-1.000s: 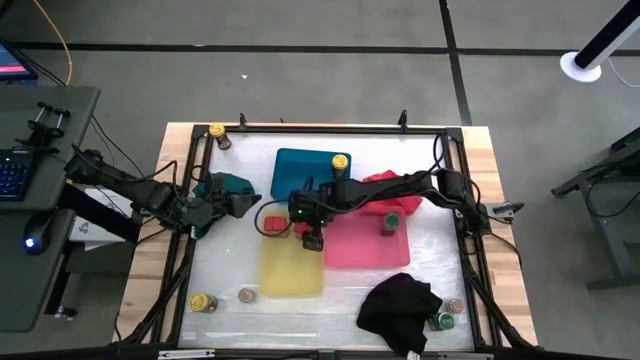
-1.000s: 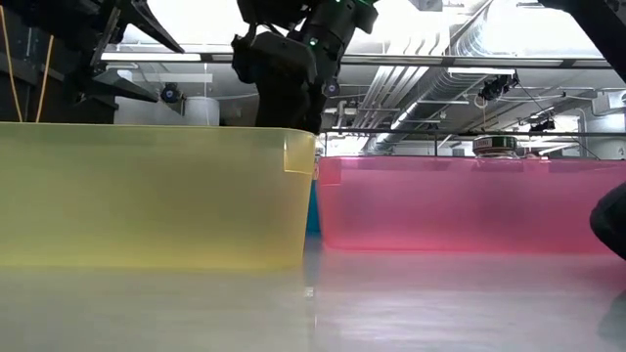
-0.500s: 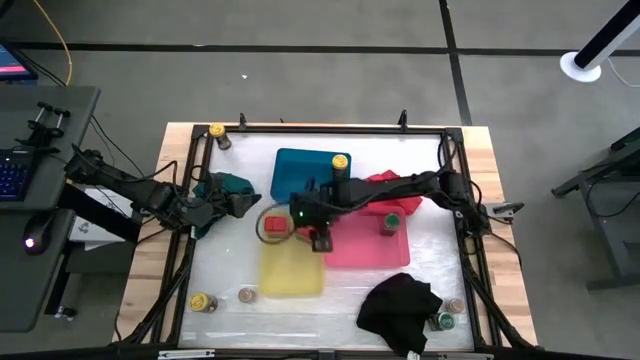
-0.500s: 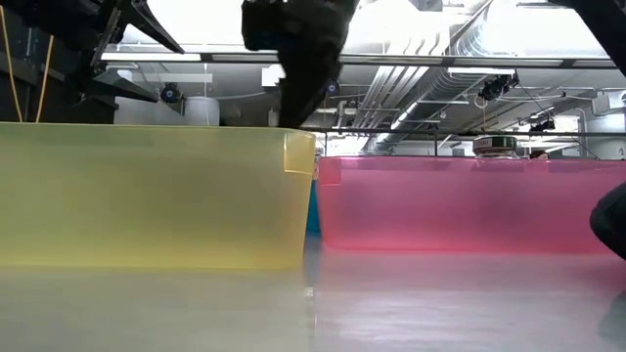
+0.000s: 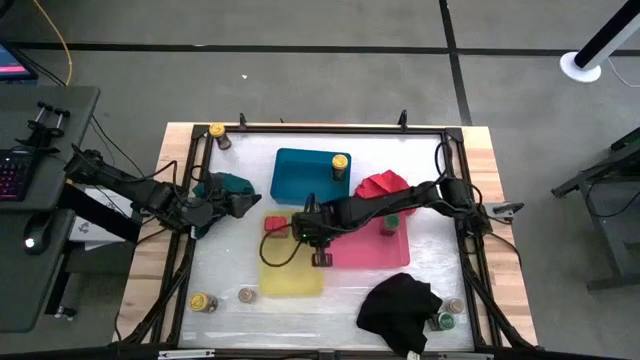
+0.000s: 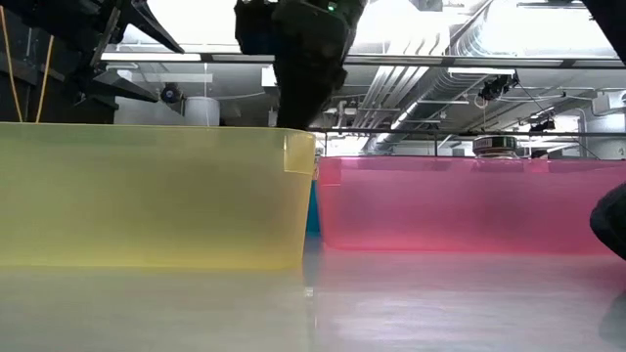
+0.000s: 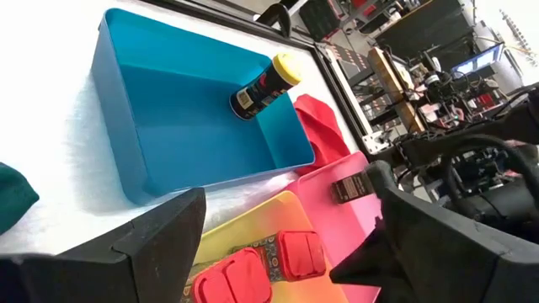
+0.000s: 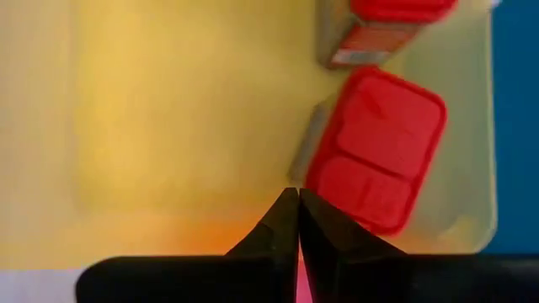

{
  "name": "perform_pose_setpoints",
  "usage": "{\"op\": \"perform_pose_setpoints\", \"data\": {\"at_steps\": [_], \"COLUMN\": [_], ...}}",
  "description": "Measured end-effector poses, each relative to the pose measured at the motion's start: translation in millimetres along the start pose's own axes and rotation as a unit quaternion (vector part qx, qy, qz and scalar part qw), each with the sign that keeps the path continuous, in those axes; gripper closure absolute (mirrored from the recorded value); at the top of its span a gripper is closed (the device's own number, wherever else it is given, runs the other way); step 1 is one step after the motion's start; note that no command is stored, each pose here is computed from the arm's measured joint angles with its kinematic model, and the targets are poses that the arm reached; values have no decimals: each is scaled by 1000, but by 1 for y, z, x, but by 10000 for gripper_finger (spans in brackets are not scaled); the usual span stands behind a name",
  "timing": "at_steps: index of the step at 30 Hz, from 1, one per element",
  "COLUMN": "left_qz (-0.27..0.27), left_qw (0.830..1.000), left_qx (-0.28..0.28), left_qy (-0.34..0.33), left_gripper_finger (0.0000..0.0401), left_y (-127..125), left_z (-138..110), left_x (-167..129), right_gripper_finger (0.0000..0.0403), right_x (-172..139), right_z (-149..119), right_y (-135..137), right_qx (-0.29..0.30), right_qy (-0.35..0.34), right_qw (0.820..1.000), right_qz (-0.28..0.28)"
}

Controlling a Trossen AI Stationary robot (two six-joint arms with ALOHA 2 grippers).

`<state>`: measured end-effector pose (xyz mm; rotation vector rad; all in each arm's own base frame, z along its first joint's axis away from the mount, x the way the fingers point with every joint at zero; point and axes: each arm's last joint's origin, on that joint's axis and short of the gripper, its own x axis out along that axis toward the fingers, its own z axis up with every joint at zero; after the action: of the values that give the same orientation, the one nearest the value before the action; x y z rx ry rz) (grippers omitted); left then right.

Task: Sort spices by type
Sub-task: Put the red spice bottle into the yellow bin

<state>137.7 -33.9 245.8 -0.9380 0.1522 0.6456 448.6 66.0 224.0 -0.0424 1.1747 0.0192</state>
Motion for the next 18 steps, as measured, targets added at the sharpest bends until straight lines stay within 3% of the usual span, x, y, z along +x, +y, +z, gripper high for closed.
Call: {"op": "perform_pose_setpoints", "data": {"at_steps": [6, 18], "left_qz": [0, 0], "left_qw": [1000, 1000], "left_qx": [0, 4], "left_qy": [0, 0], "left_gripper_finger": [56, 56], "left_y": [0, 0], "left_z": [0, 0], "left_x": [0, 0], "right_gripper_finger": [402, 402], "right_x": [0, 5], "right_z": [-6, -3], "right_y": [-11, -19], "right_qx": [27, 35], "right_qy": [38, 24], "right_qw": [999, 999], "right_qz": [7, -15]}}
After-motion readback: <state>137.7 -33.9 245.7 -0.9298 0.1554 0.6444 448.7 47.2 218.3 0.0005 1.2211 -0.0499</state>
